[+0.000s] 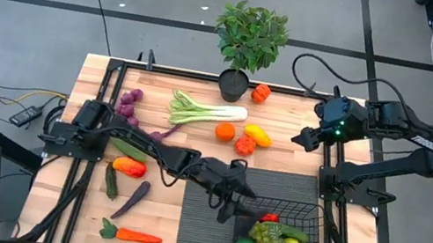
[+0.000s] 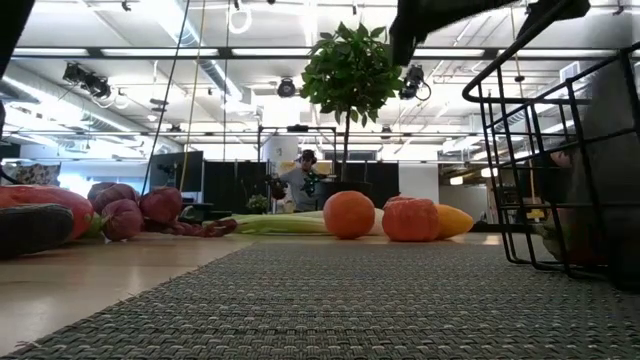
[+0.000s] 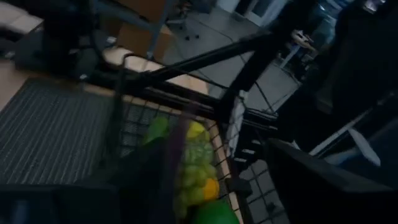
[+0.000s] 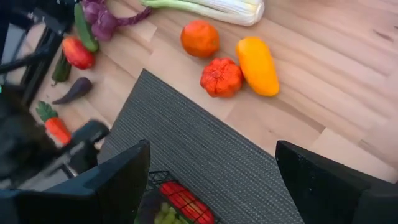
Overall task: Build produce basket
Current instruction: Put the top purple eggplant into the black wire basket, then put the purple eggplant into the black wire basket
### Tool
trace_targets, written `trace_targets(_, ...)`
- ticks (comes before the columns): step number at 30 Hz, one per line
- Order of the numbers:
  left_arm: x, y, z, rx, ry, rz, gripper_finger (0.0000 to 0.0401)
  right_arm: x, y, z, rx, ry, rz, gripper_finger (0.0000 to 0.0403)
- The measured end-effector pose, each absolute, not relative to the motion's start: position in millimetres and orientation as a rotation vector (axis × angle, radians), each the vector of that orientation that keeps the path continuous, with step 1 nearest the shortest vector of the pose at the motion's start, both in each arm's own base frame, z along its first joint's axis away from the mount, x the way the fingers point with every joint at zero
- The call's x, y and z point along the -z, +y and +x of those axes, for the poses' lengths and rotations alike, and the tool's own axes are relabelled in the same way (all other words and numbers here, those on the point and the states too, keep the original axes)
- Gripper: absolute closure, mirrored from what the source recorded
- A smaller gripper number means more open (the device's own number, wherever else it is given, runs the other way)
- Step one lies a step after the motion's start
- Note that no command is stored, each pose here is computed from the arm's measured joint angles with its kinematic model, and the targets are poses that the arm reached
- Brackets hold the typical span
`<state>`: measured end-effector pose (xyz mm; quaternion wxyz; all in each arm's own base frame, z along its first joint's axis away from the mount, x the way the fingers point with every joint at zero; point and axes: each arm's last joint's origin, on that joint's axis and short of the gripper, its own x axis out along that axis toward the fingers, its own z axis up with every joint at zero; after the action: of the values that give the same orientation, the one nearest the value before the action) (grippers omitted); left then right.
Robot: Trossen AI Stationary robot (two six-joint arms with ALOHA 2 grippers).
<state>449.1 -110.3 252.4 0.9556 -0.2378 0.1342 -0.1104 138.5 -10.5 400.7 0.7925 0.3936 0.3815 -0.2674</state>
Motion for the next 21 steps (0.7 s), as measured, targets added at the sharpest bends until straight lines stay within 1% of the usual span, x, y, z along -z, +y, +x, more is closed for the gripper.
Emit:
trace_targets(3, -259, -102, 446, 0.211, 0.305, -0.55, 0.0088, -400, -10, 139, 0.534, 0.845, 0.821, 0.0054)
trace_targets(6, -272, -92, 434, 0.172, 0.389, -0.59, 0.0088, -400, -10, 139, 0.513, 0.853, 0.792, 0.0054)
trace_targets(8, -282, -86, 421, 0.136, 0.474, -0.574, 0.0094, -400, -10, 139, 0.498, 0.86, 0.759, 0.0054)
trace_targets(11, -294, -77, 396, 0.081, 0.617, -0.545, 0.0107, -400, -10, 139, 0.489, 0.862, 0.689, 0.0054)
trace_targets(14, -299, -73, 372, 0.011, 0.779, -0.571, 0.0116, -401, -11, 139, 0.495, 0.857, 0.624, 0.0054)
trace_targets(21, -286, -94, 320, -0.206, 1.216, -0.668, 0.0122, -406, -13, 147, 0.451, 0.775, 0.517, 0.0054)
